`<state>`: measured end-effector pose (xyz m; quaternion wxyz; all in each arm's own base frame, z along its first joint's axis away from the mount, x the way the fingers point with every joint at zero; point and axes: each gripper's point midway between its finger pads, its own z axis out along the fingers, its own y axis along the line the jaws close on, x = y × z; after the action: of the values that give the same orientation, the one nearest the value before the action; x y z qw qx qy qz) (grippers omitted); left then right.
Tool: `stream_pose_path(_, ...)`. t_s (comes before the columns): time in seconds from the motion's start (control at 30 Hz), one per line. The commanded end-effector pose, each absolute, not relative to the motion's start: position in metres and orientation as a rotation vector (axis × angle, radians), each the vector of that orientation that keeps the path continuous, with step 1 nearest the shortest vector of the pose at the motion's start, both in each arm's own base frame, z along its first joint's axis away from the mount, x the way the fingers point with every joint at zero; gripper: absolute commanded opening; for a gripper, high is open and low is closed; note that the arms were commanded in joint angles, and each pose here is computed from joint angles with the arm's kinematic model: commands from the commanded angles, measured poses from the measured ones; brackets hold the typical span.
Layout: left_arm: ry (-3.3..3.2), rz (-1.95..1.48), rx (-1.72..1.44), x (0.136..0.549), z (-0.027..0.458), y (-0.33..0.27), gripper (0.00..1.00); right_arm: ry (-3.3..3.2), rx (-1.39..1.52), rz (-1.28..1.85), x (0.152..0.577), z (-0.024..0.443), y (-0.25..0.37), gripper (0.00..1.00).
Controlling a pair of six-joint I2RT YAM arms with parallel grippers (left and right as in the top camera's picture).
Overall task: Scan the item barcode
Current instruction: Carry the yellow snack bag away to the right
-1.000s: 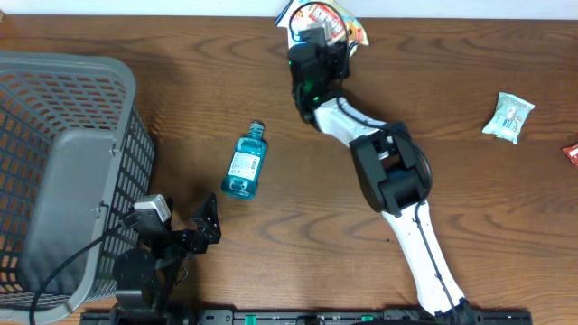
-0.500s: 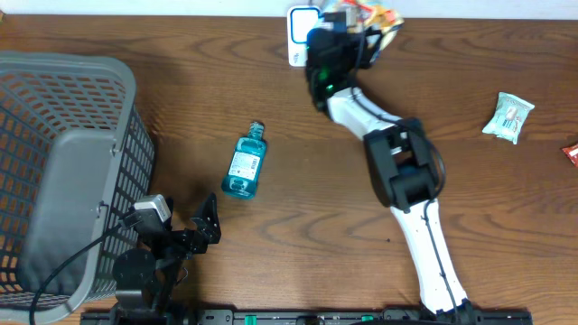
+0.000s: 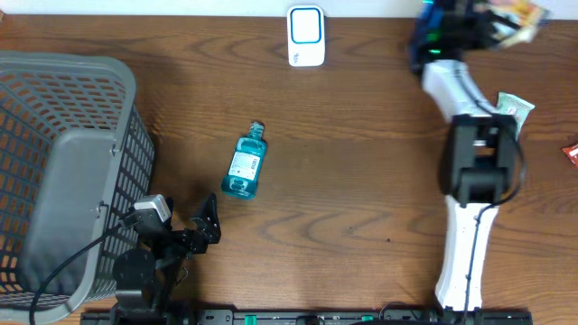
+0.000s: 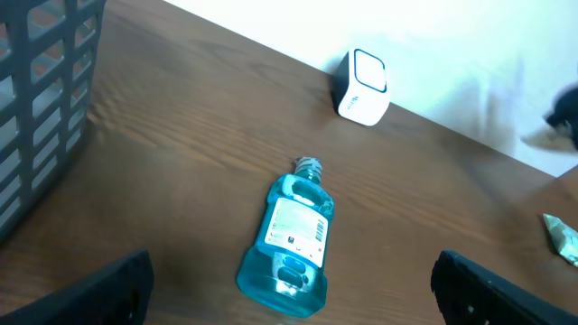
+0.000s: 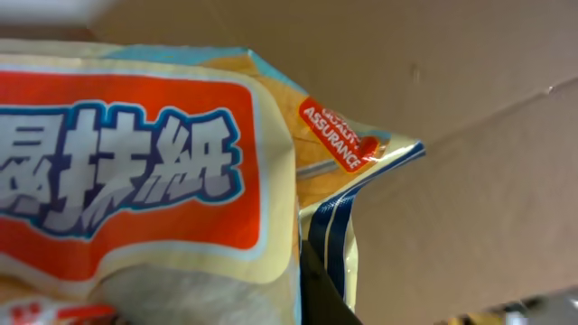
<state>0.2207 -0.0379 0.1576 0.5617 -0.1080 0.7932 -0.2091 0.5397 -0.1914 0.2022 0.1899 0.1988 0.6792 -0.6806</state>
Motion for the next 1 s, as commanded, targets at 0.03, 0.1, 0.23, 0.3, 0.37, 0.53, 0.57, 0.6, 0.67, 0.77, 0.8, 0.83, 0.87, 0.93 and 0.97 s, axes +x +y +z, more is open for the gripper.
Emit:
stream_pose_path(0.03,1.87,-0.515,-0.254,0.22,0.158,-0.041,0.98,1.968,0.661,-2.054,0.496,0.18,-0.252,0.12)
stream_pose_path(0.1,1.87,-0.515,-0.254,0.22,0.158,-0.041,0.98,1.996,0.686,-2.101,0.479,0.168,-0.274,0.49)
stream_pose_path(0.23,1.87,-0.515,-0.254,0.22,0.158,-0.041,0.98,1.992,0.763,-2.129,0.459,0.166,-0.302,0.96)
stream_pose_path(0.3,1.87,-0.516,-0.254,0.22,0.158,-0.041,0.98,1.954,0.81,-2.105,0.457,0.18,-0.305,0.99)
stream_pose_path(0.37,1.87,-0.515,-0.254,0.22,0.158,-0.041,0.98,1.879,0.878,-2.046,0.456,0.207,-0.301,0.99)
stream_pose_path(0.53,1.87,-0.516,-0.254,0.22,0.158,-0.041,0.98,1.681,0.971,-1.841,0.457,0.288,-0.269,0.99)
stream_pose_path(0.57,1.87,-0.516,-0.254,0.22,0.158,-0.041,0.98,1.649,0.962,-1.791,0.46,0.304,-0.257,0.99)
stream_pose_path(0.6,1.87,-0.516,-0.254,0.22,0.158,-0.041,0.98,1.625,0.947,-1.747,0.463,0.318,-0.245,0.99)
stream_pose_path(0.67,1.87,-0.515,-0.254,0.22,0.158,-0.041,0.98,1.597,0.853,-1.661,0.477,0.34,-0.218,0.99)
stream_pose_path(0.77,1.87,-0.516,-0.254,0.22,0.158,-0.041,0.98,1.634,0.529,-1.555,0.515,0.364,-0.157,0.99)
stream_pose_path(0.8,1.87,-0.516,-0.254,0.22,0.158,-0.041,0.98,1.648,0.418,-1.509,0.528,0.366,-0.134,0.99)
stream_pose_path(0.83,1.87,-0.515,-0.254,0.22,0.158,-0.041,0.98,1.661,0.316,-1.453,0.54,0.366,-0.109,0.99)
stream_pose_path(0.87,1.87,-0.515,-0.254,0.22,0.158,-0.041,0.98,1.681,0.212,-1.39,0.55,0.363,-0.083,0.99)
stream_pose_path(0.93,1.87,-0.515,-0.254,0.22,0.158,-0.041,0.98,1.756,-0.023,-1.233,0.566,0.345,-0.023,0.99)
stream_pose_path(0.97,1.87,-0.515,-0.254,0.22,0.158,-0.041,0.98,1.804,-0.107,-1.14,0.567,0.331,0.004,0.99)
